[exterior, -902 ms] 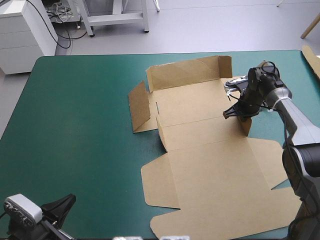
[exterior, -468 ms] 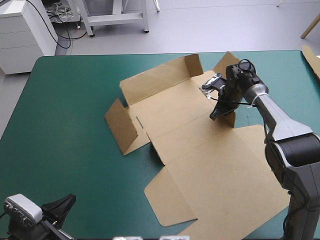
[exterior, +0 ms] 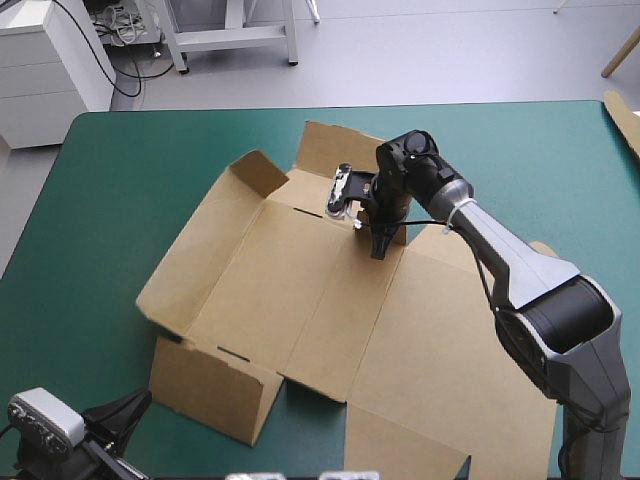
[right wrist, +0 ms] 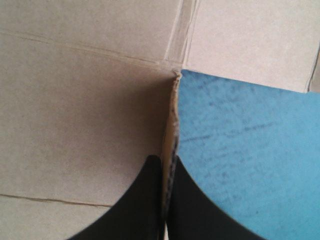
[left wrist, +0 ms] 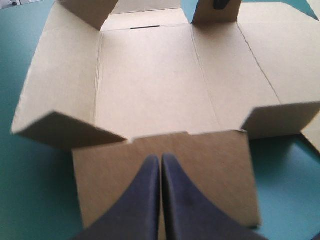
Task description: Fold the box
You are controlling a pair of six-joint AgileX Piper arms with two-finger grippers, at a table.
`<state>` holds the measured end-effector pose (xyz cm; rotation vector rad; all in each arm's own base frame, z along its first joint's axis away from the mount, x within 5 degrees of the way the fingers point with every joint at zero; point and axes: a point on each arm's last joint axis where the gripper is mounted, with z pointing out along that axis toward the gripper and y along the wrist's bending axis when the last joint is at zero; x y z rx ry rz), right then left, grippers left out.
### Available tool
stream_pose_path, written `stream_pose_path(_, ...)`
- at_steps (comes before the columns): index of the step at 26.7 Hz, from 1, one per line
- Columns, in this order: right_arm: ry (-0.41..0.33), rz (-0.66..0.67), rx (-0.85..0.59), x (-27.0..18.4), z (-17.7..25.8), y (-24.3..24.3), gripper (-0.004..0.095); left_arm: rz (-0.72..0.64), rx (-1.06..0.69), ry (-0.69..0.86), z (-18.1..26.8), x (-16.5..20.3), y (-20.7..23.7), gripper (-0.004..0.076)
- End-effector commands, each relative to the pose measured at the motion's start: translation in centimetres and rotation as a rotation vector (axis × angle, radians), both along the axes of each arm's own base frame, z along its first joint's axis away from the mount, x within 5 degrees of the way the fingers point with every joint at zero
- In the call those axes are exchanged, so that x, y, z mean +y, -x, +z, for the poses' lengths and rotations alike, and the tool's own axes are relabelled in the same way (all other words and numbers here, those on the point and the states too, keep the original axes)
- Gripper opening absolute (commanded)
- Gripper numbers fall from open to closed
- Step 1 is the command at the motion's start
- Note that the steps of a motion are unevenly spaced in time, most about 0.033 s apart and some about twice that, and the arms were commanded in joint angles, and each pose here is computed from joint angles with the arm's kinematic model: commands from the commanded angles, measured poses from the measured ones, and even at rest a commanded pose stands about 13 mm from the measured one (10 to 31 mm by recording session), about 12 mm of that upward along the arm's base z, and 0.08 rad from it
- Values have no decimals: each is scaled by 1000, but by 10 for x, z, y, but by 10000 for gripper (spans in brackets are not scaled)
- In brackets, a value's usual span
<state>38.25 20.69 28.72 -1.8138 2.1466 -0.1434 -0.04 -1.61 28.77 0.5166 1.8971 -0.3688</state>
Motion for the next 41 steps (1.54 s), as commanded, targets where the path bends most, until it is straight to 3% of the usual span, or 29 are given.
stream_pose_path(1, -15, 133, -101, 16, 32, 15, -22, 1, -66, 50, 13, -1, -2, -8)
stream_pose_path(10, 41, 340, -135, 48, 23, 28, -22, -3, -68, 49, 13, -1, -2, -8)
stream_pose_path(15, 161, 336, -156, 46, 0, 12, -22, -4, -67, 50, 13, -1, -2, -8)
stream_pose_path(27, 132, 319, -185, 56, -19, -1, -14, -4, -67, 50, 13, -1, -2, -8)
stream_pose_path(29, 126, 312, -192, 56, -17, -1, 15, -4, -67, 50, 13, -1, -2, -8)
stream_pose_path(32, 114, 299, -199, 57, -9, -1, 140, -4, -67, 50, 13, -1, -2, -8)
stream_pose_path(34, 92, 264, -216, 57, 8, -2, 357, -4, -67, 50, 13, -1, -2, -8)
stream_pose_path(36, 74, 225, -220, 56, 22, -1, 428, -4, -67, 50, 13, -1, -2, -8)
stream_pose_path(41, -79, 49, -314, 49, 81, 9, 449, -4, -67, 50, 13, -1, -2, -8)
